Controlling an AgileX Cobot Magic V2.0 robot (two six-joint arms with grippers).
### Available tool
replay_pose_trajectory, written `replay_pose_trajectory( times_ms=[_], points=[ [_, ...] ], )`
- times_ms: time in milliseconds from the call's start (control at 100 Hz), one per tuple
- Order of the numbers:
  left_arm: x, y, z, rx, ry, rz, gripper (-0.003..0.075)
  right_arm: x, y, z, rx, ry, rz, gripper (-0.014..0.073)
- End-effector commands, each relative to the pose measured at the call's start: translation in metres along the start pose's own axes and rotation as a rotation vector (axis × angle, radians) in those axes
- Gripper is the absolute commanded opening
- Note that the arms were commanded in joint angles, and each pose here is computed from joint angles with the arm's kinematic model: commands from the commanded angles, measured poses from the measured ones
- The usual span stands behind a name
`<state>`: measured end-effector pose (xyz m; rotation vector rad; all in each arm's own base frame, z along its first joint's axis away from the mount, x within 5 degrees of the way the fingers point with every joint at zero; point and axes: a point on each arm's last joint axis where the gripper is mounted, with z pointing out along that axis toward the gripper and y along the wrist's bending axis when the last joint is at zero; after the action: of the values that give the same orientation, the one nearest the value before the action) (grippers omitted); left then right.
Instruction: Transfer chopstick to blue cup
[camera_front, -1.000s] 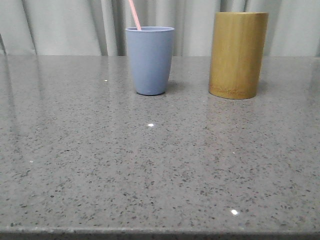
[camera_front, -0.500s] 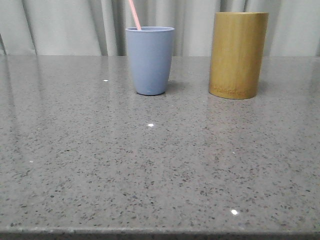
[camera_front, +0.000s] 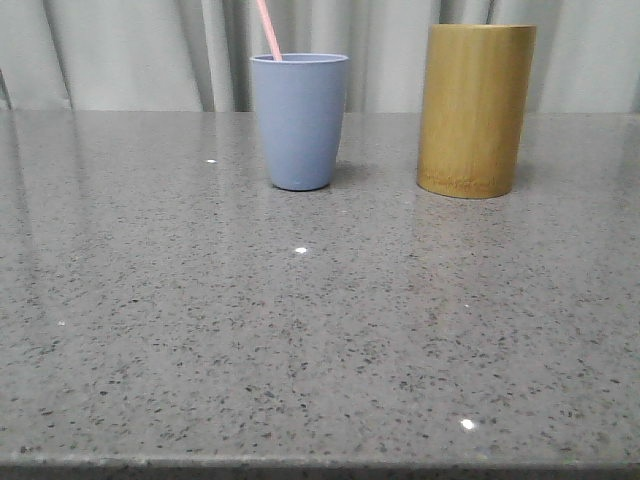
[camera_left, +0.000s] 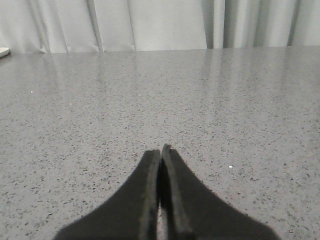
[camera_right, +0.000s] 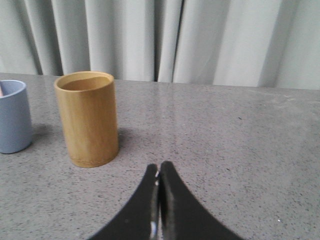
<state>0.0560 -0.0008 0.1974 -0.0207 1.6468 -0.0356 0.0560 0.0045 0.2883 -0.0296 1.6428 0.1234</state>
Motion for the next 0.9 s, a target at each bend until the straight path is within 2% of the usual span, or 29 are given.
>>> replay_pose_trajectory(
  times_ms=[0, 220, 550, 890],
  points=[
    [-0.007, 0.000, -0.003, 0.001, -0.112, -0.016, -0.0019, -0.003, -0.001, -0.001, 0.012, -0.135, -0.018, -0.0106],
    [-0.007, 0.000, -0.003, 0.001, -0.112, -0.016, -0.0019, 0.034, -0.005, 0.000, 0.055, -0.173, -0.005, -0.0106],
    [-0.007, 0.000, -0.003, 0.001, -0.112, -0.016, -0.0019, 0.086, -0.009, 0.005, 0.078, -0.120, 0.011, -0.0106],
    [-0.007, 0.000, -0.003, 0.001, -0.112, -0.016, -0.0019, 0.087, -0.009, 0.005, 0.078, -0.116, 0.018, -0.0106]
  ],
)
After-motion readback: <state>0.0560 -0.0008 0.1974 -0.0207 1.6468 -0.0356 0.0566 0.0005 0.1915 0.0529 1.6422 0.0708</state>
